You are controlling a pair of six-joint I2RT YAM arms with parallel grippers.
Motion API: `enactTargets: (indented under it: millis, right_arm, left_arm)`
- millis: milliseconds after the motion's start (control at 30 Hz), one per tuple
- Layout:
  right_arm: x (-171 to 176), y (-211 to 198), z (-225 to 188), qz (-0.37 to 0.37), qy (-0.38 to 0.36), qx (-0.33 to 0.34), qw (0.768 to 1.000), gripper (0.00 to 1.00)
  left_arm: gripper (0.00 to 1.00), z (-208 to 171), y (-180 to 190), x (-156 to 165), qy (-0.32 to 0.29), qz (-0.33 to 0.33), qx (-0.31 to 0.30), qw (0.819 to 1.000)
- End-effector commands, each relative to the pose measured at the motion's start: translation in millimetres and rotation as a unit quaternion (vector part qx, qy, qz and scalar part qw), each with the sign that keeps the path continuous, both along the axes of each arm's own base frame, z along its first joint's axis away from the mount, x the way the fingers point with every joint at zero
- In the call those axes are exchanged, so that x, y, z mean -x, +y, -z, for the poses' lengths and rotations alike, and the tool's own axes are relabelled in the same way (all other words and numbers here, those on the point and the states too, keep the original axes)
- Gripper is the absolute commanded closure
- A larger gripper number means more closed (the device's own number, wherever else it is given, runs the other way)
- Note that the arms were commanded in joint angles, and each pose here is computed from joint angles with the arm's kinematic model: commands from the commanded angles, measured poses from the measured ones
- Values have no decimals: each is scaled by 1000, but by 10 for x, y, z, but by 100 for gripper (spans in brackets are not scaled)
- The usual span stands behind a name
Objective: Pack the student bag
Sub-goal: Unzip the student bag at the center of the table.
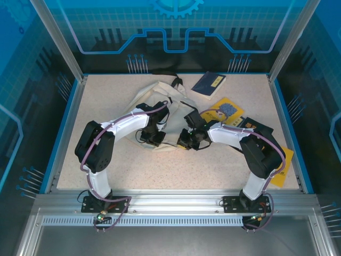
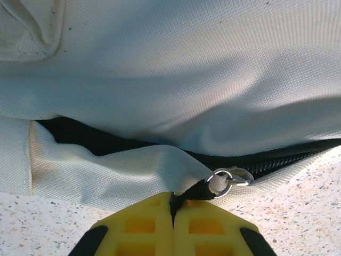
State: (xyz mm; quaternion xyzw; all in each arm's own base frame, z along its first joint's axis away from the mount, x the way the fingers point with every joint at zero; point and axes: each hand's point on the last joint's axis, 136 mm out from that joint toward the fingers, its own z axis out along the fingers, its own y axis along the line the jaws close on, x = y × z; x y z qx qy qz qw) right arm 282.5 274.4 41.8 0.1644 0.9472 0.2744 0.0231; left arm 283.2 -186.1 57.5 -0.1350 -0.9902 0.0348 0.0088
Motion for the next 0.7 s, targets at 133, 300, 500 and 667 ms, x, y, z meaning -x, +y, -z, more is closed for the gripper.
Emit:
enactTargets:
  millis: [133, 300, 500, 667]
  right_arm:
    - [0, 64, -436, -42, -39, -35, 998, 51]
    - [-43, -142, -644, -34, -67, -13, 997, 37]
    - [-137, -568, -695, -19, -88, 38, 995, 30]
    - [-275, -822, -681, -13, -96, 77, 992, 27]
  left_arm:
    - [100, -140, 336, -27, -7, -35, -54, 998]
    - [96, -186, 533, -22, -22, -57, -83, 995]
    - [85, -371, 1007, -77, -74, -142, -128, 979]
    - [67, -518, 1292, -140, -111, -226, -121, 960]
